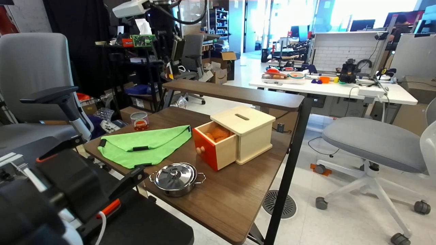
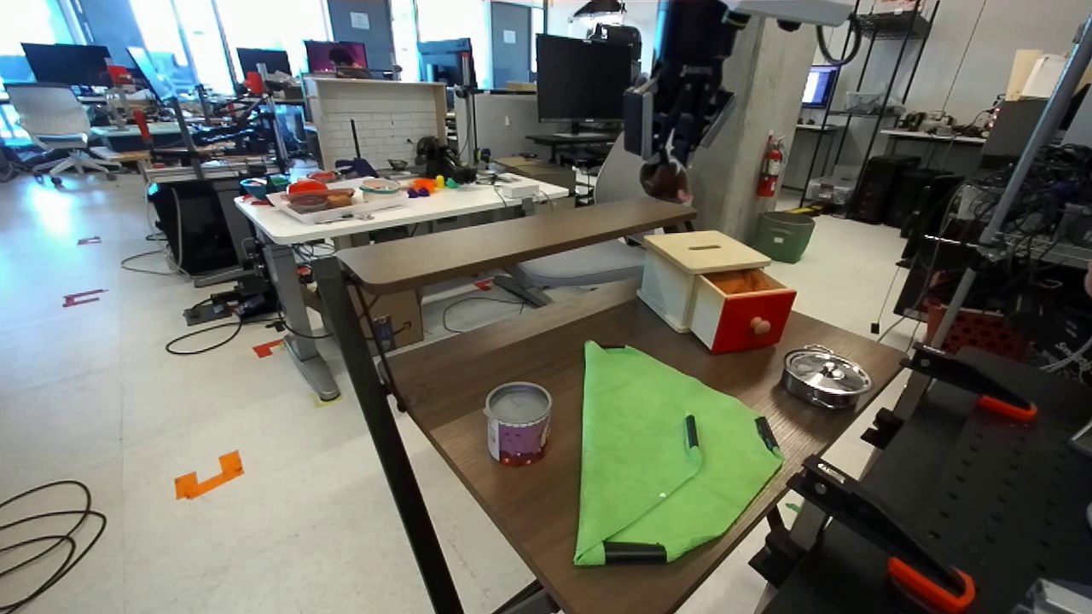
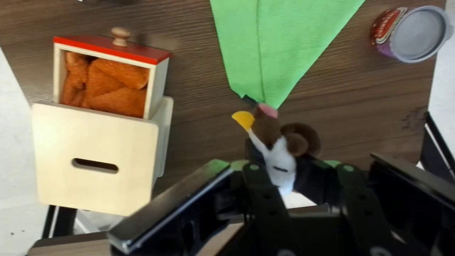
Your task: Move the brown bear backward to the left
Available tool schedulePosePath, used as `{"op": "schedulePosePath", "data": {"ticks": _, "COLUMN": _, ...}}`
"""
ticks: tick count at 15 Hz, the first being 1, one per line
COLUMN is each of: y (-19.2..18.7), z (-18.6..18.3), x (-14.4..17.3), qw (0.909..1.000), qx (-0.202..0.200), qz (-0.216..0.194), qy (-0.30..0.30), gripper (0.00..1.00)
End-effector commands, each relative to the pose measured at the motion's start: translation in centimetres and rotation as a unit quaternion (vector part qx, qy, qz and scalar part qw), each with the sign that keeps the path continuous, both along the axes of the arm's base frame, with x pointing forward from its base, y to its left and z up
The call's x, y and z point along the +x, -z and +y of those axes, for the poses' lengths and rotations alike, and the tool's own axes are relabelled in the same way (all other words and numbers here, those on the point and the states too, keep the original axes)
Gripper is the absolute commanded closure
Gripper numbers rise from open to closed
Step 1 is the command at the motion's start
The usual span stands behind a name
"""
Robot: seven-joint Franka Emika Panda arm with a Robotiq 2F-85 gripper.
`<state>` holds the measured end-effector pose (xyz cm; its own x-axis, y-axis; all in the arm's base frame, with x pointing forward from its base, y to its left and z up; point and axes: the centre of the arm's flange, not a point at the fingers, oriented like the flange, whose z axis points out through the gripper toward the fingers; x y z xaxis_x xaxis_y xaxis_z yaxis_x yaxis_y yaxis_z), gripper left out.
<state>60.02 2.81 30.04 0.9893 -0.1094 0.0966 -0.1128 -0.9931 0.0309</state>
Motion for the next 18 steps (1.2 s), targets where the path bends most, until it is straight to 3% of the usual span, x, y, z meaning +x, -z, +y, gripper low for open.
{"op": "schedulePosePath", "data": {"ticks": 1, "y": 2.5, "z": 2.5, "x": 5.1, "qw": 0.9981, "qx": 0.016, "qz": 0.043, "qy": -0.041, "gripper": 0.96}}
{"op": "schedulePosePath", "data": {"ticks": 6, "y": 7.6, "z": 5.6, "x": 8.9, "qw": 0.994, "qx": 0.002, "qz": 0.091, "qy": -0.06, "gripper": 0.96}}
{"op": "schedulePosePath", "data": {"ticks": 9, "y": 10.0, "z": 7.0, "x": 10.4, "qw": 0.9896, "qx": 0.015, "qz": 0.125, "qy": -0.07, "gripper": 0.96}}
{"op": "schedulePosePath", "data": {"ticks": 15, "y": 13.2, "z": 7.4, "x": 12.7, "qw": 0.9798, "qx": 0.018, "qz": 0.187, "qy": -0.068, "gripper": 0.96}}
{"op": "schedulePosePath", "data": {"ticks": 18, "y": 15.0, "z": 7.3, "x": 13.8, "qw": 0.9791, "qx": 0.005, "qz": 0.197, "qy": -0.051, "gripper": 0.96}}
